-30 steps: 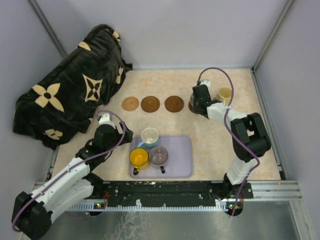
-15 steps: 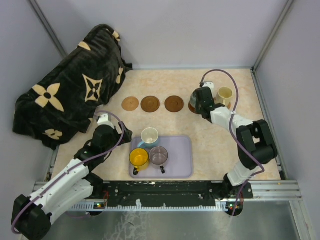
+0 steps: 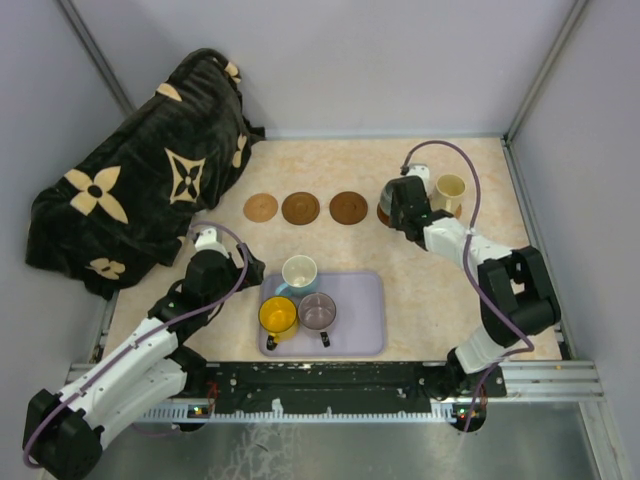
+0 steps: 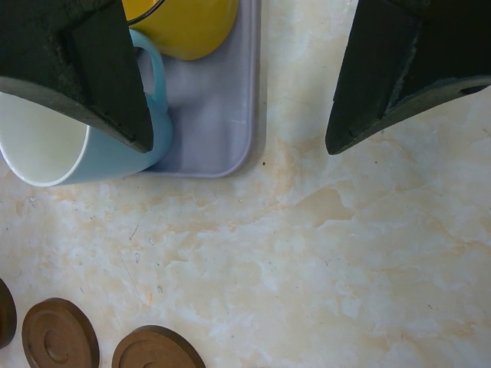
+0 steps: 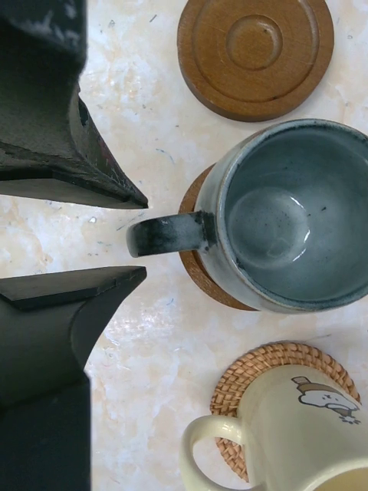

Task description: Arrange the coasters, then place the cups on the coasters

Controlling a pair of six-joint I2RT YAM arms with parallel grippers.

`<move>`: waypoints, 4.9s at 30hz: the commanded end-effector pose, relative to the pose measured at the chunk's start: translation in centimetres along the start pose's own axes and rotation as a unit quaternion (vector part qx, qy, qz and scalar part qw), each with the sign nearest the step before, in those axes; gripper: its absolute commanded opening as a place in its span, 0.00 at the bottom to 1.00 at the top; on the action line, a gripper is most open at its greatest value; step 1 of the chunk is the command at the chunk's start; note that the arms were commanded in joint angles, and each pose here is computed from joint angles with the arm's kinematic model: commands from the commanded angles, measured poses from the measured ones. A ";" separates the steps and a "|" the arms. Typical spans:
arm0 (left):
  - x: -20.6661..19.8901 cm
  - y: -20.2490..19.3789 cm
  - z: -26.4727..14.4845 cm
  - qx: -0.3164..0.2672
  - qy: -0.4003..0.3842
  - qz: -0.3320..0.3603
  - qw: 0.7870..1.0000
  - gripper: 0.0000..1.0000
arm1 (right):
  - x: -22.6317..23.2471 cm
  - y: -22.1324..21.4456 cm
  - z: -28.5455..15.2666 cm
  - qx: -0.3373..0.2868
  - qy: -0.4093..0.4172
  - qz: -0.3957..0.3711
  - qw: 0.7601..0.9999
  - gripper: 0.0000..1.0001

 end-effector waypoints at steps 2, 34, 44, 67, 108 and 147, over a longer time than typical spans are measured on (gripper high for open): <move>-0.2 0.1 -0.3 -0.001 -0.006 -0.003 1.000 1.00 | 1.0 0.9 -1.2 -0.024 0.015 0.007 1.000 0.37; -1.6 0.9 -2.0 0.015 -0.052 0.033 0.998 1.00 | 2.1 -2.0 -10.9 -0.015 0.063 0.034 0.997 0.74; -5.1 0.5 -2.7 0.022 -0.159 0.068 0.985 1.00 | 1.1 -4.1 -14.9 0.007 0.089 0.061 0.994 0.70; -7.2 -1.6 -1.7 0.061 -0.185 0.136 0.971 0.85 | 5.5 -8.0 -19.9 0.046 0.170 0.009 0.984 0.56; -5.3 -0.6 -3.4 0.038 -0.134 0.073 0.988 0.97 | 14.2 -22.8 -24.6 0.150 0.161 -0.134 0.966 0.60; -5.0 -1.5 -2.8 0.044 -0.127 0.070 0.988 0.98 | 13.3 -23.4 -22.0 0.135 0.091 -0.139 0.977 0.00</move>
Point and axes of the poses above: each gripper's point midway between its finger pads, its own z axis out along the fingers, its own x axis along the line the jaws close on, y = z × x, the point moved 2 cm from there along -z, back along the fingers, and after that the axes turned 10 degrees about z, right-handed, at the moved point
